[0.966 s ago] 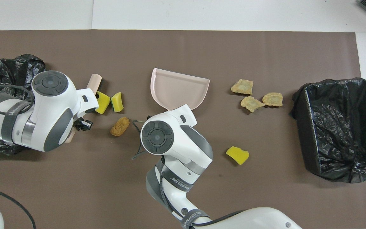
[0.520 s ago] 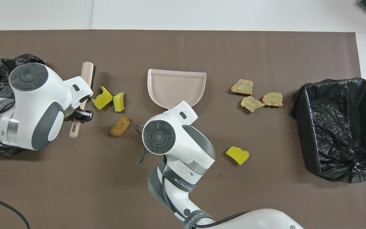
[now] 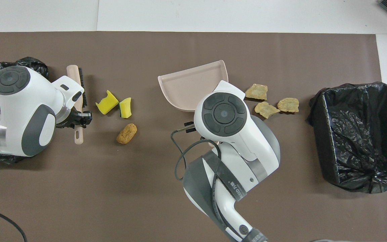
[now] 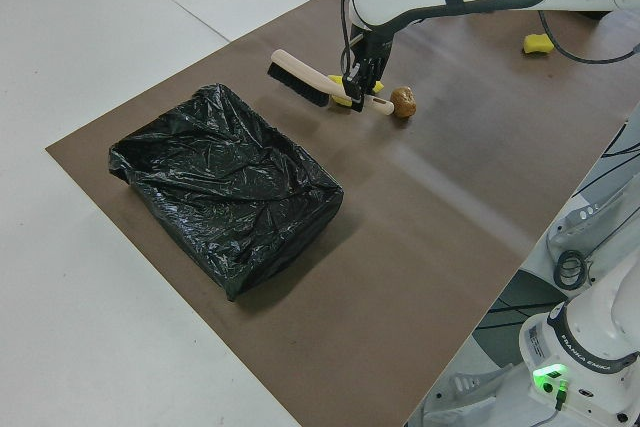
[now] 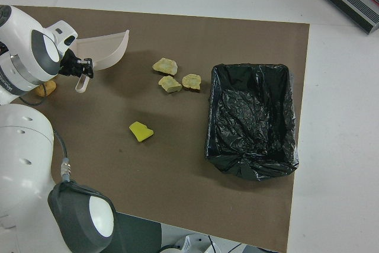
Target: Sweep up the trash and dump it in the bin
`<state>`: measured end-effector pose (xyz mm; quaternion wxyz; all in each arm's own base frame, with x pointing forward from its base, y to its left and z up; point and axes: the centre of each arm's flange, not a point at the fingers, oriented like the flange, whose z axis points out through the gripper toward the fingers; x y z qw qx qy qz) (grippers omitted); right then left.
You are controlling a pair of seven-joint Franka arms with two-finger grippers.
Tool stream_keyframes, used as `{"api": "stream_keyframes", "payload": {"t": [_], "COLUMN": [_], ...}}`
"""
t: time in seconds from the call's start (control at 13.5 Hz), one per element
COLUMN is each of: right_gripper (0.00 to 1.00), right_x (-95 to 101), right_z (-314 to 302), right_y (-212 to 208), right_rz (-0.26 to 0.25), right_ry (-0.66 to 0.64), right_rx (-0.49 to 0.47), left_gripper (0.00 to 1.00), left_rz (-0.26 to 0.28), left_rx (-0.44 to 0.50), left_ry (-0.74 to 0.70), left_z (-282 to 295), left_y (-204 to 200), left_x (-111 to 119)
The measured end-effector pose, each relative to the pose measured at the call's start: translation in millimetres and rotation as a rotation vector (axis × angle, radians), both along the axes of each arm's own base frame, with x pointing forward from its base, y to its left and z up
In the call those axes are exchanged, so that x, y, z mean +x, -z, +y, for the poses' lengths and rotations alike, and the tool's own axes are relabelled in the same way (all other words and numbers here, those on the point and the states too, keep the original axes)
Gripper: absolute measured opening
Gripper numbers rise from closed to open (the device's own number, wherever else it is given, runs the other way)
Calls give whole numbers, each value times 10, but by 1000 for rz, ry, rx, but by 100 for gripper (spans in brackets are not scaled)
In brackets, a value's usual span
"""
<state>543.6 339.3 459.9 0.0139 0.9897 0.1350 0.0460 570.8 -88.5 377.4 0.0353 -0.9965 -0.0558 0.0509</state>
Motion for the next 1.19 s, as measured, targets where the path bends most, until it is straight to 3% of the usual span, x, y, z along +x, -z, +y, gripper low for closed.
{"api": "stream_keyframes", "payload": {"t": [0.37, 0.59, 0.97, 1.19], "right_gripper": [31, 31, 31, 31], "right_x": [67, 175, 100, 20], "right_z": [-279, -565, -789, -892], "right_y": [76, 149, 384, 461], "right_rz": [70, 108, 176, 183], "right_ry": [-458, -662, -928, -979], "right_rx": [-66, -85, -97, -97], "left_gripper": [27, 27, 27, 27], "left_rz": [23, 39, 80, 97], "left_rx": [-2, -5, -6, -1], "left_ry": [22, 65, 135, 174], "left_z": [-46, -58, -147, -352], "left_y": [108, 183, 313, 336], "left_x": [-74, -119, -329, -579]}}
